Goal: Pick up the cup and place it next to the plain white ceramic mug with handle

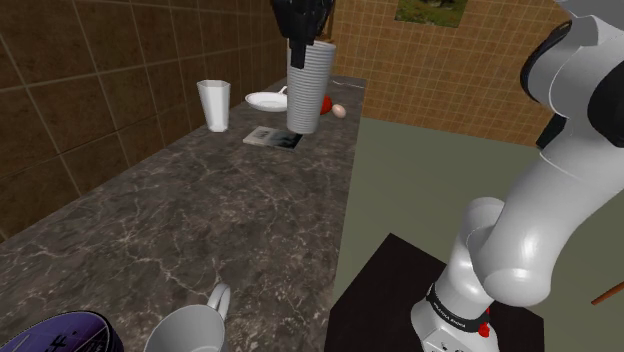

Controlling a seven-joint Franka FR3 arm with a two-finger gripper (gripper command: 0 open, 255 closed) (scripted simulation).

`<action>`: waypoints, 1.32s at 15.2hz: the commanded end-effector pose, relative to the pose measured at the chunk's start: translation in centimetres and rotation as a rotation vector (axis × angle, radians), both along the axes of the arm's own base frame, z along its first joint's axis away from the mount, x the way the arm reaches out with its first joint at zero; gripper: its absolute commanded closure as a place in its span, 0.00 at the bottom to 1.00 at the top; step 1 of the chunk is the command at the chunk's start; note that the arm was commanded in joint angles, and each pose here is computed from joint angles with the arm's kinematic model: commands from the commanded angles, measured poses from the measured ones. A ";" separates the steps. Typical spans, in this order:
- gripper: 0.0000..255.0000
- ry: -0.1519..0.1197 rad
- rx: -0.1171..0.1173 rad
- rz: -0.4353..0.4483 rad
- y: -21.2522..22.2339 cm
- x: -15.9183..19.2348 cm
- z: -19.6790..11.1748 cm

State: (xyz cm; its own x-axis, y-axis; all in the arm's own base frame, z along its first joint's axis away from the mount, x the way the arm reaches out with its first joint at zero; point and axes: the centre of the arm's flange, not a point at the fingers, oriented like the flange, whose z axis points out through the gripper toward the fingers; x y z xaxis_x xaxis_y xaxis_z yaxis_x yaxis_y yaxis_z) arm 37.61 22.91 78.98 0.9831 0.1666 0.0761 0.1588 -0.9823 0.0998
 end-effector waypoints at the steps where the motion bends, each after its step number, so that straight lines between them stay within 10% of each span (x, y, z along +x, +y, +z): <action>1: 1.00 0.000 0.000 -0.002 2.6 -1.3 0.3; 7: 1.00 0.000 0.000 -0.002 9.8 -5.7 1.3; 20: 1.00 0.000 0.000 -0.002 9.8 -5.7 -5.6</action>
State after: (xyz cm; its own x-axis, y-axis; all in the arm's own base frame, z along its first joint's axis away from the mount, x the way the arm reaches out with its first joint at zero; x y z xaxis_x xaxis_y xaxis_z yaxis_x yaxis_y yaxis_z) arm 31.88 32.83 73.88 0.9834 0.1648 0.0754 0.1570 -0.9826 0.0997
